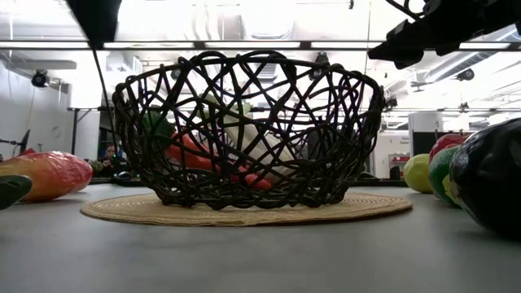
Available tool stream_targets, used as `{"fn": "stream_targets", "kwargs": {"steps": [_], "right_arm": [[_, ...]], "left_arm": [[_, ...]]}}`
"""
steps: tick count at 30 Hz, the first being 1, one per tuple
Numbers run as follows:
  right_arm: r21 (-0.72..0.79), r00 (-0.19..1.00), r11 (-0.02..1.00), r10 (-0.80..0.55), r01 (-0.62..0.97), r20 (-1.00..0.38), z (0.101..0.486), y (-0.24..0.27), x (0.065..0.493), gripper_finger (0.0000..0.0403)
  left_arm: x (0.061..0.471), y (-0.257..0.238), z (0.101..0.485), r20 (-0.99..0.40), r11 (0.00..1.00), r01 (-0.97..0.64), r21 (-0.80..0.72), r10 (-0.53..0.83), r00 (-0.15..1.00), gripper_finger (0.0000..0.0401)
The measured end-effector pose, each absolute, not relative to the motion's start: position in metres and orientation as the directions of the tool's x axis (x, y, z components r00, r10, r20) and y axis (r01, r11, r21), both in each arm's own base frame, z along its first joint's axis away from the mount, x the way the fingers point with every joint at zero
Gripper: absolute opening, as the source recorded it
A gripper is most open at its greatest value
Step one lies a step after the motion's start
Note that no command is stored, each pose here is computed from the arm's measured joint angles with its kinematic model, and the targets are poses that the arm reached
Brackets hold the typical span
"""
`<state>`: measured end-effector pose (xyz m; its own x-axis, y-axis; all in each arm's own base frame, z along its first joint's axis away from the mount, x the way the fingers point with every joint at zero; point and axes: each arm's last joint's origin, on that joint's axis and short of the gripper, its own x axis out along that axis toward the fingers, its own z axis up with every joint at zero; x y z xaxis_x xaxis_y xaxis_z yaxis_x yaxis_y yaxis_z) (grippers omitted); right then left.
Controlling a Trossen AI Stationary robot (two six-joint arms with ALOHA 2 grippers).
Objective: Build produce basket
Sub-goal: Put the mango into the wire basket
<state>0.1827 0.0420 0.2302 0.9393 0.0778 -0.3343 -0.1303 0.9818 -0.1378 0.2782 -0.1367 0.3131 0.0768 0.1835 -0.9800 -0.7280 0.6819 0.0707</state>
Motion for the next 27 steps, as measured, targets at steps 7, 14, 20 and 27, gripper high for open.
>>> {"fn": "stream_targets", "kwargs": {"steps": [7, 14, 20, 27], "right_arm": [[-0.136, 0.938, 0.982, 0.078, -0.131, -0.339, 0.228, 0.042, 0.182, 0.019], [-0.132, 0.94, 0.983, 0.079, -0.13, -0.332, 0.229, 0.042, 0.183, 0.019], [-0.123, 0.939, 0.984, 0.083, -0.13, -0.333, 0.229, 0.042, 0.182, 0.019], [-0.123, 0.937, 0.983, 0.087, -0.135, -0.338, 0.227, 0.042, 0.182, 0.019]], "left_arm": [[0.252, -0.128, 0.304, -0.962, 0.603, -0.787, 0.129, 0.27, 0.049, 0.0163], [0.216, -0.108, 0.284, -0.947, 0.402, -0.909, 0.111, 0.32, 0.026, 0.0163], [0.204, -0.103, 0.259, -0.962, 0.272, -0.959, -0.082, 0.231, 0.148, 0.0163], [0.195, -0.099, 0.236, -0.971, 0.303, -0.949, -0.086, 0.189, 0.148, 0.0211]]}}
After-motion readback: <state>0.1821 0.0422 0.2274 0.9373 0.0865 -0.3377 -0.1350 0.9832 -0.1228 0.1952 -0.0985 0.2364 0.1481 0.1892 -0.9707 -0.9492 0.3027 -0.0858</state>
